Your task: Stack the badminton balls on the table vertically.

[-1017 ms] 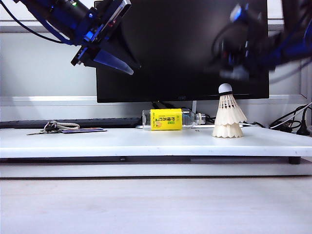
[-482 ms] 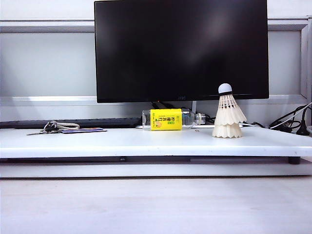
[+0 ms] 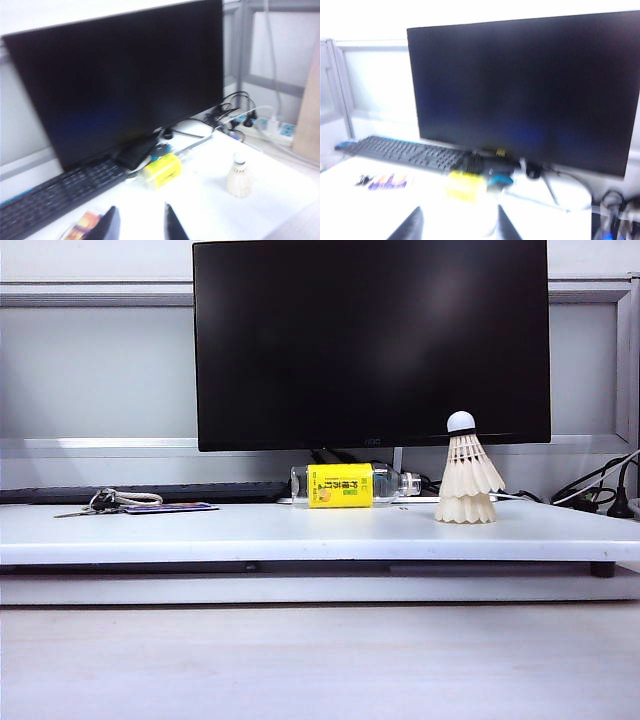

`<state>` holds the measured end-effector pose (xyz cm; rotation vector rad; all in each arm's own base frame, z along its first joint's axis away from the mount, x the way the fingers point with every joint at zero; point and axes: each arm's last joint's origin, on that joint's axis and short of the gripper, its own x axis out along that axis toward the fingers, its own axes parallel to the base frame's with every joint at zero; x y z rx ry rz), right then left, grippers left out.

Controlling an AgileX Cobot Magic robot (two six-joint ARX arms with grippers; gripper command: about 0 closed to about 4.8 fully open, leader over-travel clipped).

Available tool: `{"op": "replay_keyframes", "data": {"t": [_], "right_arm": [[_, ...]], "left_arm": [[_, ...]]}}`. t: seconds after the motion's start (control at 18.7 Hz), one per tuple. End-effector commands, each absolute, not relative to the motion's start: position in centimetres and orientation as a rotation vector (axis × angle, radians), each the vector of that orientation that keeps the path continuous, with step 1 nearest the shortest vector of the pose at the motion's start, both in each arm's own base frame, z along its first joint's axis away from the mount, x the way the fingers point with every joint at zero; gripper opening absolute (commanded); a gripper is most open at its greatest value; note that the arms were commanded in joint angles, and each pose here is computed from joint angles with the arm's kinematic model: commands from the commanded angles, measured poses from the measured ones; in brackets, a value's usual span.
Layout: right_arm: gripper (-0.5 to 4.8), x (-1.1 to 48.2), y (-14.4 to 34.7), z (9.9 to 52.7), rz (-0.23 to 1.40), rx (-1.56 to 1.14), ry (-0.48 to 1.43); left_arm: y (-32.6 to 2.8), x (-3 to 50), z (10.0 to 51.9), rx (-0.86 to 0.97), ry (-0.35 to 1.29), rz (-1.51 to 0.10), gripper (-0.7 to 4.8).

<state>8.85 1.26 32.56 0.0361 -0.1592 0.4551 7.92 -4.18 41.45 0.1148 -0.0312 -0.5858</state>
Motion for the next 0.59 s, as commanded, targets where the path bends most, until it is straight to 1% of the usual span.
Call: {"op": "replay_keyframes", "data": {"t": [0.05, 0.11, 0.16, 0.21, 0.27, 0.37, 0.59], "right_arm": [[1.66, 6.8, 1.3, 31.1, 0.461, 0.039, -0.147], [1.65, 6.1, 1.3, 30.4, 0.456, 0.045, -0.138], [1.44, 4.8, 1.3, 29.1, 0.453, 0.051, -0.111], [1.33, 4.5, 1.3, 28.7, 0.453, 0.053, -0.105], [1.33, 4.0, 1.3, 28.1, 0.452, 0.054, -0.101], [1.33, 4.2, 1.3, 27.7, 0.455, 0.1, -0.082], [1.33, 4.6, 1.3, 27.0, 0.45, 0.121, -0.038]], "left_arm": [[-2.6, 5.0, 39.2, 0.083, -0.103, -0.52, 1.25], [-2.1, 3.9, 38.3, 0.073, -0.128, -0.516, 1.25], [-1.3, 2.2, 36.6, 0.027, -0.165, -0.506, 1.25], [-1.0, 1.8, 36.1, 0.006, -0.17, -0.492, 1.25], [-0.7, 1.2, 35.0, -0.027, -0.168, -0.477, 1.25], [-0.5, 0.8, 33.1, -0.05, -0.139, -0.461, 1.25], [-0.8, 1.8, 31.2, -0.056, -0.056, -0.438, 1.25]]}}
